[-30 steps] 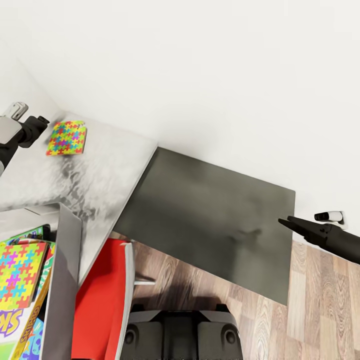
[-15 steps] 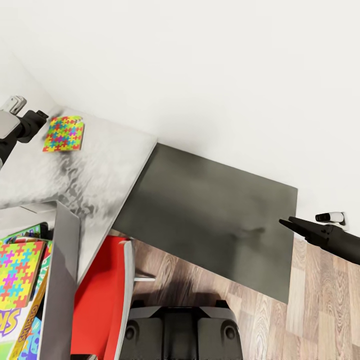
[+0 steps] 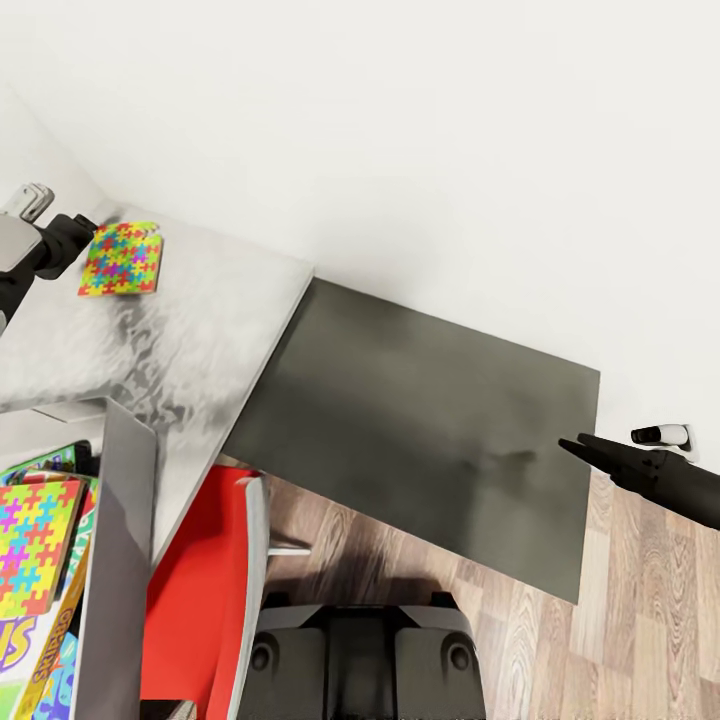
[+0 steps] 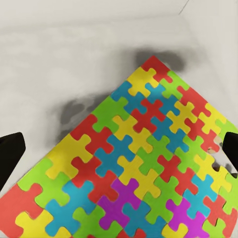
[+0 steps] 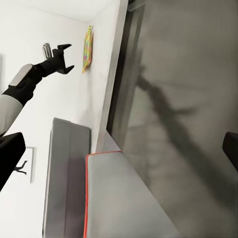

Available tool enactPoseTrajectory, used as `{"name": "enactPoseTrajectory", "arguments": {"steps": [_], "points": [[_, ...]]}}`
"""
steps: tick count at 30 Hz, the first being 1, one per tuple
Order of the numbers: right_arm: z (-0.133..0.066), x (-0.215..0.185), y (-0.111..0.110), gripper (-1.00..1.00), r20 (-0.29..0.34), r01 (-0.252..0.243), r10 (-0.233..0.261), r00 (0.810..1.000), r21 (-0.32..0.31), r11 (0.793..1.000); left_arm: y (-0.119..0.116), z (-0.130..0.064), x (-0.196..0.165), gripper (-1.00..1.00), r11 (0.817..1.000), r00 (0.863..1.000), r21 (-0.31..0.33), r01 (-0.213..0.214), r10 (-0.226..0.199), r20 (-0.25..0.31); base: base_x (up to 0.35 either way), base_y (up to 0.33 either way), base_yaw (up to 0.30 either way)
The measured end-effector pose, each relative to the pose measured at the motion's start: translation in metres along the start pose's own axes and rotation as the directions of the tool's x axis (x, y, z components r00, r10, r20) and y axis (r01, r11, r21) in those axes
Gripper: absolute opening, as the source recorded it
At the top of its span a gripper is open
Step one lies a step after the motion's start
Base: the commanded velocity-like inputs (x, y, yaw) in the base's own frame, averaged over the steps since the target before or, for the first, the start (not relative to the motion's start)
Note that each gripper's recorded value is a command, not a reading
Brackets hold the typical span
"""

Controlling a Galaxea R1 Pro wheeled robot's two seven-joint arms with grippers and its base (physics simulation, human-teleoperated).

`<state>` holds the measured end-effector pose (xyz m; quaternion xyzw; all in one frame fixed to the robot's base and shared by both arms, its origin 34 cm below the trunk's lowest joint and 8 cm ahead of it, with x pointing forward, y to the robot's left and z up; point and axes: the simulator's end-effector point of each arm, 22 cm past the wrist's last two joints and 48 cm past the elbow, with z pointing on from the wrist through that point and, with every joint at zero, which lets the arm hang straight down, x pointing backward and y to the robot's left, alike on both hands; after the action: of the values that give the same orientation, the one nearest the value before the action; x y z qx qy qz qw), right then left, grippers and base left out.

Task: Put all the toys in the child's room - the three board games (two on the bed and one on the table), the two jigsaw puzzles on the table, and the tennis ball on the table - inside the toy box on the table in the child's room.

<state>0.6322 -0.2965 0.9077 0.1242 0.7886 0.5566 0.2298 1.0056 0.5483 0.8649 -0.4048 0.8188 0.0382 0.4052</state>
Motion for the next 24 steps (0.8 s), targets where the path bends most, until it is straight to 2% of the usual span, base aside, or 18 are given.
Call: {"name": "enactPoseTrajectory", "arguments": {"steps": [24], "points": [[-0.001, 0.0, -0.008, 1.0, 0.005, -0.009, 0.009, 1.0, 0.012, 1.0, 0.006, 0.009, 0.015, 1.0, 1.0, 1.0, -0.012, -0.013, 0.013, -0.016, 0.0, 0.0, 0.004]]}}
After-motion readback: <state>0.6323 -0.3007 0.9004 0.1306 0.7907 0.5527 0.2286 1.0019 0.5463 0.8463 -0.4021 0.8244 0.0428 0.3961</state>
